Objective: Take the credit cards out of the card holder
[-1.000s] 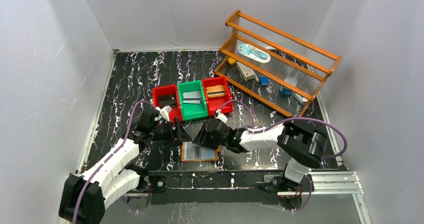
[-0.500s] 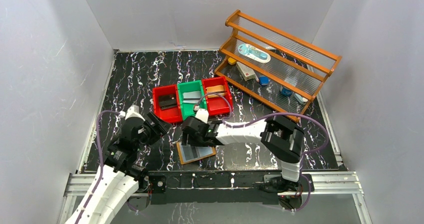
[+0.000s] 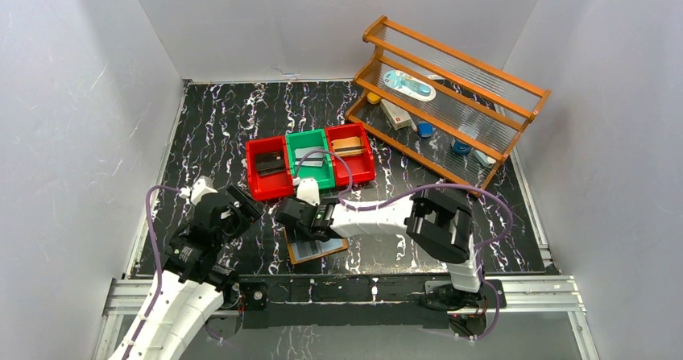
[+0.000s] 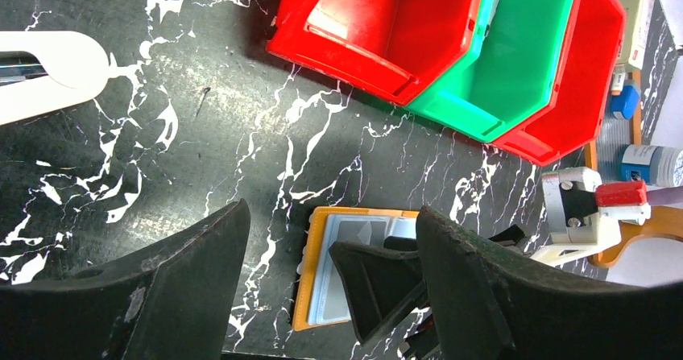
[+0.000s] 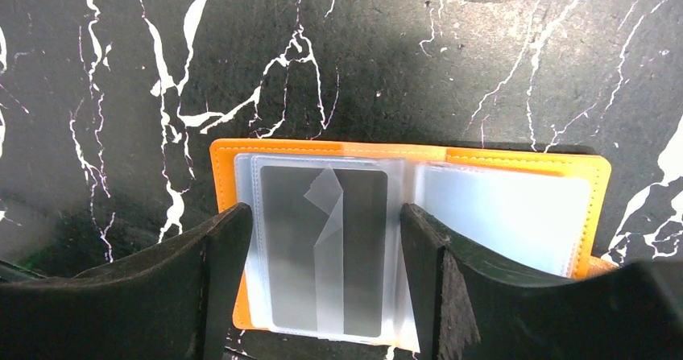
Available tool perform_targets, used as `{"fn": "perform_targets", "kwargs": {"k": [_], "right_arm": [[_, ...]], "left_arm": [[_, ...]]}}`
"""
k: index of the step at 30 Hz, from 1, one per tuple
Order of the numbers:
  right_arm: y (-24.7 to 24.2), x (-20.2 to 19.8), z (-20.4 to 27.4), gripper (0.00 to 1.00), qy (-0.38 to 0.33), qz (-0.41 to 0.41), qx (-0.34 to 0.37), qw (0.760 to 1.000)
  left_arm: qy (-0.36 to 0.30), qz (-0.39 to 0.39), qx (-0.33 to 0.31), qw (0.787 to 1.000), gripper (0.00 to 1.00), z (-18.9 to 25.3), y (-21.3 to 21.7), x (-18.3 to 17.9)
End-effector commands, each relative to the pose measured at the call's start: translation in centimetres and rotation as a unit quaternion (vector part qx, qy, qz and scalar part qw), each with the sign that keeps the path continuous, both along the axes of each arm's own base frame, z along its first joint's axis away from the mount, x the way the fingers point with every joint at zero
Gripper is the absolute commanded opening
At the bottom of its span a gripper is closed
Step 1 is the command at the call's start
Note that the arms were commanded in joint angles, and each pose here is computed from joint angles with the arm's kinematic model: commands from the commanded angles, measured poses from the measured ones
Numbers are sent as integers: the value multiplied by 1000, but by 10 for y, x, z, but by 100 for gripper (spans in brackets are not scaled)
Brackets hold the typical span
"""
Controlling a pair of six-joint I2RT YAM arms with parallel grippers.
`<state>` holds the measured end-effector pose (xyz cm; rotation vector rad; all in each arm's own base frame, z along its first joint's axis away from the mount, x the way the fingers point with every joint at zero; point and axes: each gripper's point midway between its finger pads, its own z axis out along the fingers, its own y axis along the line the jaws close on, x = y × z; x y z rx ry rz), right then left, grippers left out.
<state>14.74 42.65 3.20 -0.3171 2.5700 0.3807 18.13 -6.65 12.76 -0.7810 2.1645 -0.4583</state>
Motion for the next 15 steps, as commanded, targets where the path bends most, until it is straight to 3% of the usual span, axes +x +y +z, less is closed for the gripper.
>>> {"fn": "perform_targets", "kwargs": {"k": [1,9,15], "right_arm": [[-28,-11,-33,77,11,36,-98,995],[-36,-10,-42,71,2,29,-148,988],[-32,-12,-40,61,7,22,-129,991]], "left_arm": [[-15,16,12,1000,74,13,9,1],[-26,31,12,999,74,19,14,-1],[-25,18,6,1000,74,17,9,-1]]}}
